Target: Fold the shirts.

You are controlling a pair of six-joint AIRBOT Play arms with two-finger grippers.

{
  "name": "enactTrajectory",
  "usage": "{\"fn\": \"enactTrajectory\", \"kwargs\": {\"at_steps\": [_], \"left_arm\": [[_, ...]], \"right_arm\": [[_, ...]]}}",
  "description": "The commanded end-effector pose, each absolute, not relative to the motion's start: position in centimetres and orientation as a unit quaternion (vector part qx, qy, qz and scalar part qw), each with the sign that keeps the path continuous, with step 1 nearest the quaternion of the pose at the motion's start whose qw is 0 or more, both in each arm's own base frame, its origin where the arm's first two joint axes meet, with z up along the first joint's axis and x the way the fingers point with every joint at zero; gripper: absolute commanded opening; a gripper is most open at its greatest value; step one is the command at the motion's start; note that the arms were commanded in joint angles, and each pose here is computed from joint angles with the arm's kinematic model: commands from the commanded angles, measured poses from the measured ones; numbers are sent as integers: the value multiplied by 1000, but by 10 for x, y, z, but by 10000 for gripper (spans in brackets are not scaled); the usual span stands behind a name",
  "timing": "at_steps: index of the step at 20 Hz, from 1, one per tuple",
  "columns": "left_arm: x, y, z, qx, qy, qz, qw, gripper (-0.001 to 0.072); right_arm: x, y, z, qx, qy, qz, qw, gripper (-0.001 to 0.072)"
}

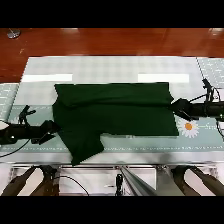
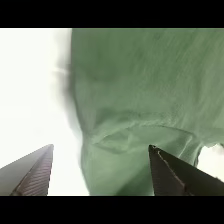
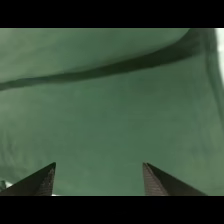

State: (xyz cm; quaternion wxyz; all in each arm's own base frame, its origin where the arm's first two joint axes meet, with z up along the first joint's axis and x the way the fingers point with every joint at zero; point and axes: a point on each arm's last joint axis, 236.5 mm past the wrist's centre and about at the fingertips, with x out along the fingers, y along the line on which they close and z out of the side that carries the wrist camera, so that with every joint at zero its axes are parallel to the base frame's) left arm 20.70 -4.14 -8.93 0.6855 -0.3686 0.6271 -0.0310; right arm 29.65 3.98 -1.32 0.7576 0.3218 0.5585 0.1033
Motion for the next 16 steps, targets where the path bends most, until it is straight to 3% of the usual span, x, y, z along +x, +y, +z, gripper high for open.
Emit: {"fn": "enactTrajectory", "kwargs": {"at_steps": [1, 10, 11, 12, 13, 16], "left_arm": [[200, -53, -99, -386, 620, -27, 682, 703], [163, -123, -99, -384, 662, -133, 630, 695], [162, -123, -99, -381, 662, -138, 631, 521], [162, -123, -99, -377, 661, -143, 633, 95], [165, -123, -98, -377, 657, -144, 637, 22], [175, -124, -94, -385, 640, -147, 649, 22]], "right_arm": [[289, 52, -7, 338, 550, 121, 754, 620], [275, 27, -6, 373, 563, 89, 732, 620], [265, 8, -13, 363, 574, 62, 731, 621], [252, -13, -23, 348, 589, 25, 729, 620], [237, -35, -33, 336, 604, -22, 722, 620], [208, -51, -57, 336, 636, -80, 690, 620]]}}
